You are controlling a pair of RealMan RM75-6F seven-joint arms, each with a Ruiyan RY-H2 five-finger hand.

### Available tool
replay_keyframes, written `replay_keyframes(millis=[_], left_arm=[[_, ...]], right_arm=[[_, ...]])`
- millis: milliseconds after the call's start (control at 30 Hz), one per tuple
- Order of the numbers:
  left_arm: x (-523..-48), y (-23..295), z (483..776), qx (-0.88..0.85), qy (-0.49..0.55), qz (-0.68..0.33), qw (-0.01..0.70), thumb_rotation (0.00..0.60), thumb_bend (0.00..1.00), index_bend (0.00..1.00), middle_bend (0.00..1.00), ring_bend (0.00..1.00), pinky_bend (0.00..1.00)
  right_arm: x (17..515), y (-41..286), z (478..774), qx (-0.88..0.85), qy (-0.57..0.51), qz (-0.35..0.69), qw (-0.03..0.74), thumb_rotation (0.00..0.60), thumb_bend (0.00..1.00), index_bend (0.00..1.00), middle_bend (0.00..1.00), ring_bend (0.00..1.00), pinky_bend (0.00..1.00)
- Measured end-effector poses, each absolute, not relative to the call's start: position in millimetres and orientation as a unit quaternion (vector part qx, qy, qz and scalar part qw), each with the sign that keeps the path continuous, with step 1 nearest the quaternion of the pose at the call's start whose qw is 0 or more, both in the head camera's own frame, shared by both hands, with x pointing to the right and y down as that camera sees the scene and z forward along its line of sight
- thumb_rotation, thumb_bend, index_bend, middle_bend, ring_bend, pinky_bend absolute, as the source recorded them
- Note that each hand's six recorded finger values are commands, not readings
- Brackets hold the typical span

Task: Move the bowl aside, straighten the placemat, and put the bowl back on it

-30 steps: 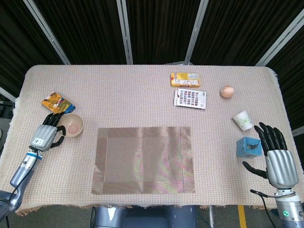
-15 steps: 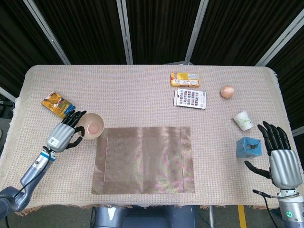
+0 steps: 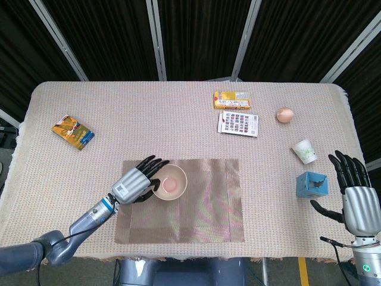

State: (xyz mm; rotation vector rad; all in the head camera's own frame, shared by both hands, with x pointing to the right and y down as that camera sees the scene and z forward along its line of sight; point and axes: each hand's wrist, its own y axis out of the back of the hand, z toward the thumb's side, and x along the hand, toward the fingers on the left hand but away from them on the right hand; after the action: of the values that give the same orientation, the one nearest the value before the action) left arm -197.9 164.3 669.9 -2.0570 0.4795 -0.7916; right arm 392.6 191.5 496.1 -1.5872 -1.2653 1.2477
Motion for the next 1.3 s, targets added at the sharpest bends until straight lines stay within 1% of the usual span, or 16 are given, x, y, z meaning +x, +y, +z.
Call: replay_keyframes(millis=[233,500,533,567,600,633,667,700,733,800,833,867,1133,1233,1300], left_arm=[[-176.6,180.5,680.6,-0.834,0.169,-0.317,0.419,0.600,0.43,0.65,0.00,0.00,0.00],[-173.7,187.9,692.6,-0.833,0.159,-0.327,0.416,0.600,0.43,0.65,0.00,0.00,0.00],[-173.6,188.7,693.4,-0.834,0.158,-0.328,0.415,0.600,0.42,0.64,0.00,0.00,0.00],[-173.7,189.6,694.2,-0.834,0.157,-0.328,0.414,0.600,0.38,0.62,0.00,0.00,0.00],[-173.8,190.2,694.8,-0.834,0.156,-0.329,0.414,0.600,0.26,0.57,0.00,0.00,0.00],[-174.0,191.0,695.7,-0.834,0.155,-0.329,0.415,0.600,0.13,0.48,0.00,0.00,0.00],[-174.2,192.0,697.0,-0.834,0.154,-0.330,0.415,0.600,0.06,0.40,0.00,0.00,0.00],[-174.5,192.6,697.9,-0.834,0.153,-0.332,0.414,0.600,0.00,0.28,0.00,0.00,0.00],[-174.9,193.2,698.6,-0.834,0.152,-0.333,0.413,0.600,0.00,0.16,0.00,0.00,0.00],[-175.9,195.0,700.2,-0.835,0.148,-0.335,0.410,0.600,0.00,0.03,0.00,0.00,0.00],[-176.5,195.1,700.2,-0.836,0.147,-0.336,0.409,0.600,0.00,0.01,0.00,0.00,0.00],[-177.0,194.9,699.7,-0.836,0.149,-0.335,0.408,0.600,0.00,0.00,0.00,0.00,0.00],[-191.8,180.8,685.0,-0.827,0.193,-0.333,0.410,0.600,0.00,0.00,0.00,0.00,0.00],[-213.4,166.4,671.9,-0.811,0.235,-0.341,0.413,0.600,0.00,0.00,0.00,0.00,0.00],[-237.0,154.0,661.2,-0.793,0.269,-0.355,0.415,0.600,0.00,0.00,0.00,0.00,0.00]], right_arm=[[394.5,191.1,496.4,-0.618,-0.493,0.488,0.369,0.600,0.00,0.00,0.00,0.00,0.00],[395.5,190.6,496.8,-0.618,-0.493,0.490,0.369,0.600,0.00,0.00,0.00,0.00,0.00],[395.6,190.6,496.8,-0.618,-0.492,0.490,0.369,0.600,0.00,0.00,0.00,0.00,0.00],[395.8,190.6,497.0,-0.618,-0.492,0.490,0.369,0.600,0.00,0.00,0.00,0.00,0.00],[396.0,190.6,497.2,-0.617,-0.492,0.491,0.368,0.600,0.00,0.00,0.00,0.00,0.00],[396.4,190.7,497.6,-0.617,-0.492,0.492,0.367,0.600,0.00,0.00,0.00,0.00,0.00],[396.4,190.6,497.6,-0.617,-0.492,0.492,0.367,0.600,0.00,0.00,0.00,0.00,0.00],[396.4,190.6,497.5,-0.617,-0.491,0.493,0.367,0.600,0.00,0.00,0.00,0.00,0.00],[396.3,190.5,497.3,-0.617,-0.492,0.493,0.368,0.600,0.00,0.00,0.00,0.00,0.00],[396.3,190.5,497.0,-0.617,-0.492,0.492,0.368,0.600,0.00,0.00,0.00,0.00,0.00],[396.4,190.5,496.9,-0.617,-0.492,0.492,0.368,0.600,0.00,0.00,0.00,0.00,0.00],[396.6,190.6,497.0,-0.617,-0.492,0.493,0.368,0.600,0.00,0.00,0.00,0.00,0.00],[398.5,190.6,498.0,-0.617,-0.490,0.496,0.366,0.600,0.00,0.00,0.00,0.00,0.00],[400.2,190.5,498.1,-0.615,-0.488,0.500,0.366,0.600,0.00,0.00,0.00,0.00,0.00],[401.1,190.4,498.5,-0.613,-0.485,0.503,0.370,0.600,0.00,0.00,0.00,0.00,0.00]])
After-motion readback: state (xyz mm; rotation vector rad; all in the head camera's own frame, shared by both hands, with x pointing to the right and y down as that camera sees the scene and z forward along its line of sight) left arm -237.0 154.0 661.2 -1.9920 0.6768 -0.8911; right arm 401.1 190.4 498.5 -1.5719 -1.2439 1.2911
